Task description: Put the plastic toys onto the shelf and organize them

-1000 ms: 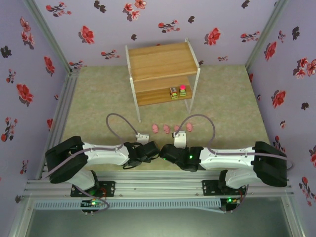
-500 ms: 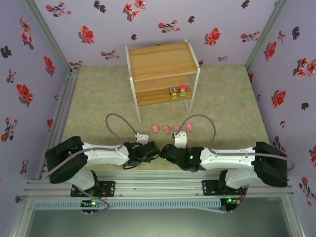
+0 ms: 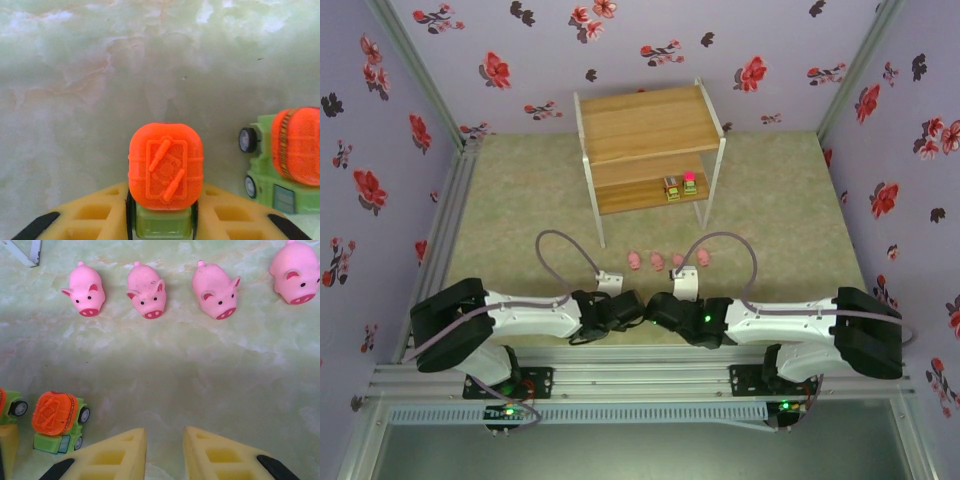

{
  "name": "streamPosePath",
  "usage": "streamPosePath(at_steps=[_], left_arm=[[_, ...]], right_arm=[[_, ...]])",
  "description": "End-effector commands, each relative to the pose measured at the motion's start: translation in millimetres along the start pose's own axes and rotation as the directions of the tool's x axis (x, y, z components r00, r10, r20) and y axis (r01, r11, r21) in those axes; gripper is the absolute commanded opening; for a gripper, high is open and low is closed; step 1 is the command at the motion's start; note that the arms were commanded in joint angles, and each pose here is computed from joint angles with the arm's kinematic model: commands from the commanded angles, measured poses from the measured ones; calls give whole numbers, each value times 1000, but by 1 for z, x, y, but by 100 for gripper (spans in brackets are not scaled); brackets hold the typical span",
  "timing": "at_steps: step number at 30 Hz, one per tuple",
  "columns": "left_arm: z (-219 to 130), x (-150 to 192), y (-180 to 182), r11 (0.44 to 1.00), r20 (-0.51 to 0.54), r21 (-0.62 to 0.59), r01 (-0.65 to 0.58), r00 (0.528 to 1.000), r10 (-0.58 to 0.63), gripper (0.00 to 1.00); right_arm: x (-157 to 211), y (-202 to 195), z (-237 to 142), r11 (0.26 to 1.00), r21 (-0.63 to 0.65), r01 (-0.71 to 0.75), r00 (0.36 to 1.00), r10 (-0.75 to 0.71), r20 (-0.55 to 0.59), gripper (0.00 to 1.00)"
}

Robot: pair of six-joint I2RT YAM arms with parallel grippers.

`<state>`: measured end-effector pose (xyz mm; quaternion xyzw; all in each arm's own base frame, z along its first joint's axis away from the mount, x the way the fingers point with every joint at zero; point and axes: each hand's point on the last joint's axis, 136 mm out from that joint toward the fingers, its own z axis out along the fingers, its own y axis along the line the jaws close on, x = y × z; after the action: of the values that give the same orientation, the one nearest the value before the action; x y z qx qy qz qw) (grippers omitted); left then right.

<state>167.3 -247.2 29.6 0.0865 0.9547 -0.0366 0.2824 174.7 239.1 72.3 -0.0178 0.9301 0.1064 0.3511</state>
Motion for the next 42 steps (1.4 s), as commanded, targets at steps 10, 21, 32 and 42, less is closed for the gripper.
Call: streamPosePath(at_steps=[10, 21, 32, 42], left_arm=[[-30, -41, -5, 999, 135, -35, -41, 990, 45, 26], [-52, -83, -18, 999, 203, 0, -51, 978, 50, 26], [-60, -133, -33, 998, 241, 35, -45, 970, 35, 26], [-55, -176, -57, 997, 265, 74, -26, 964, 5, 26]], right_arm=[[-11, -16, -9, 1000, 10, -3, 998, 3, 60, 26], [-30, -28, -27, 999, -19, 37, 991, -34, 130, 26], [-43, -43, -45, 997, -30, 71, 983, -65, 172, 26], [-49, -47, -49, 993, -37, 114, 978, -105, 180, 27]])
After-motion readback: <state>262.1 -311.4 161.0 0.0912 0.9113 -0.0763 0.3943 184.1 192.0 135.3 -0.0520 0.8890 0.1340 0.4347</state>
